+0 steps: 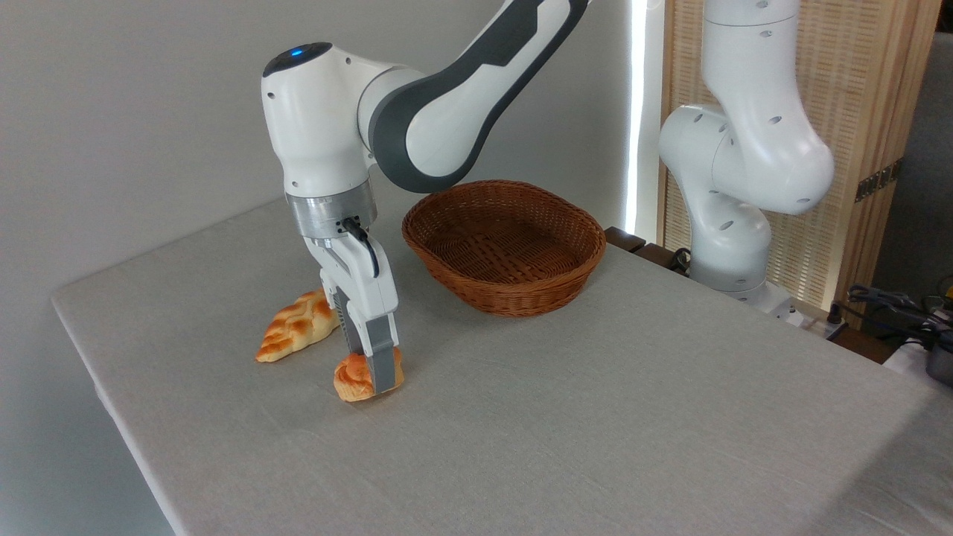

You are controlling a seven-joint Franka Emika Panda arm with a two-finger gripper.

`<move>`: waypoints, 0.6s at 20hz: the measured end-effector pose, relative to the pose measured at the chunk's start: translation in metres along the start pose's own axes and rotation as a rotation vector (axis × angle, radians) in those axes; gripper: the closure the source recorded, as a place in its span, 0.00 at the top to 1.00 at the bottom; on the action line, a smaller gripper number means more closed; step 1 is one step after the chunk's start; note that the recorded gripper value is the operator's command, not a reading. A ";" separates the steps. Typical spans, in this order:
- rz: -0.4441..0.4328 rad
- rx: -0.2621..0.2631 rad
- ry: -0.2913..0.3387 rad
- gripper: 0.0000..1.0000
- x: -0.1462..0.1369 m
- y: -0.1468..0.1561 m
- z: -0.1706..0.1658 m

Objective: Put bread into the basket
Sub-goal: 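Close the gripper fingers around the round orange bun, then lift the bun and carry it over the wicker basket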

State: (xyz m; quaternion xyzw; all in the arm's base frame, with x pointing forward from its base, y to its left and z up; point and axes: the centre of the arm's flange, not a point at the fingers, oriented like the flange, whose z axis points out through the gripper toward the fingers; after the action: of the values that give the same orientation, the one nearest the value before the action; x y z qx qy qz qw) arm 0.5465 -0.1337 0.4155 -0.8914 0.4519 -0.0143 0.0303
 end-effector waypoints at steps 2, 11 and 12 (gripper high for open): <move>0.000 0.000 0.000 0.25 0.000 0.000 0.000; -0.033 -0.029 0.027 0.20 -0.001 -0.002 -0.003; -0.035 -0.031 0.028 0.20 -0.001 -0.001 -0.005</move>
State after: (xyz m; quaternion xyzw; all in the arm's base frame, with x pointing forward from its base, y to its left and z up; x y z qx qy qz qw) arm 0.5470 -0.1325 0.4208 -0.8992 0.4369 -0.0202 0.0100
